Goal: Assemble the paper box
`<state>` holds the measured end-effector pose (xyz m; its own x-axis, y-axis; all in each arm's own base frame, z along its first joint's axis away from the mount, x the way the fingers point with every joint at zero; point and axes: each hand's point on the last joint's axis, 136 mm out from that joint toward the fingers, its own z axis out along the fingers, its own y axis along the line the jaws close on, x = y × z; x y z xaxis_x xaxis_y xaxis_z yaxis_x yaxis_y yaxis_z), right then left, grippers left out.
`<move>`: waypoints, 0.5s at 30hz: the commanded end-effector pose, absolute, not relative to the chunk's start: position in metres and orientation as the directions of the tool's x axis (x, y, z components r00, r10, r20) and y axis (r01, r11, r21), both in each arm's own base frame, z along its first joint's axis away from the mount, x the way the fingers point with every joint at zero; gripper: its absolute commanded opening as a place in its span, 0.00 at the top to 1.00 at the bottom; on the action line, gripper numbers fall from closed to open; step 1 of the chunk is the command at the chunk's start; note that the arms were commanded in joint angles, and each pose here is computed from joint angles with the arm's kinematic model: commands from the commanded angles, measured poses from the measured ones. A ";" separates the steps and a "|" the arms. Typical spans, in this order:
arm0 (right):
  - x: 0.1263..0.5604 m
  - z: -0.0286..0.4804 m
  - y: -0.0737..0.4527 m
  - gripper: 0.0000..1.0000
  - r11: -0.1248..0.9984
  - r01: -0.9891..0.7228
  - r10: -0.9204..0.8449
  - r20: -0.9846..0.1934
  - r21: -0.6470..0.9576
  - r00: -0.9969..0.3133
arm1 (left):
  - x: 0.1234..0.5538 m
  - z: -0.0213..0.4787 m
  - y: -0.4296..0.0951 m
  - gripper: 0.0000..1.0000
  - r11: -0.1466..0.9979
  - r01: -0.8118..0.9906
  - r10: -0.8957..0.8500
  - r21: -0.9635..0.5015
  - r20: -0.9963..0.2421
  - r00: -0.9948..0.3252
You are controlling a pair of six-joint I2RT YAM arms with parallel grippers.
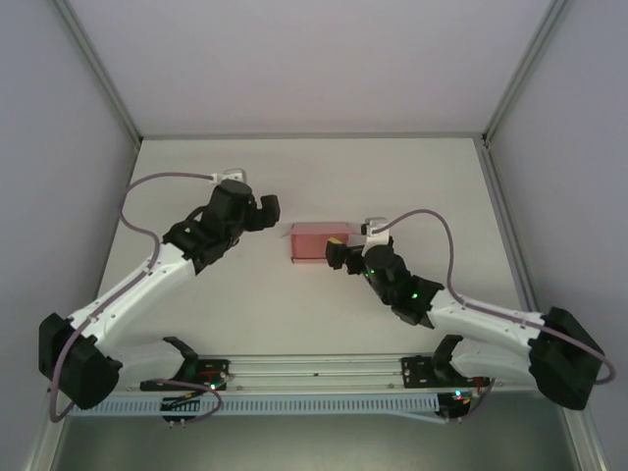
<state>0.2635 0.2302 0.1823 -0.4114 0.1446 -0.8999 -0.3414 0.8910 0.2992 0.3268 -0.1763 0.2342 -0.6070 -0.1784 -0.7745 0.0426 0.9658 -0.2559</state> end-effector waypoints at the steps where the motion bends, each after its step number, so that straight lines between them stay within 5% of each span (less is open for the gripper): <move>1: 0.251 0.207 0.235 0.00 0.857 -0.430 0.110 -0.915 0.285 -0.389 | 0.338 0.232 -0.192 0.00 0.953 0.098 -0.161 -0.287 -0.753 -0.638; 7: 0.287 0.241 0.220 0.00 0.908 -0.306 0.161 -0.915 0.284 -0.371 | 0.355 0.190 -0.216 0.00 0.931 0.147 -0.121 -0.334 -0.663 -0.739; 15: 0.345 0.174 0.207 0.00 0.942 -0.091 0.205 -0.769 0.322 -0.605 | 0.366 0.130 -0.252 0.00 0.891 0.206 -0.054 -0.406 -0.543 -0.838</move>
<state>0.3480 0.2069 0.2181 -0.4700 0.2288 -0.8525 -0.1376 0.9350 0.3269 0.3587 -0.2314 0.1274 -0.8313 -0.0780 -0.5504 0.1388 0.9296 -0.3414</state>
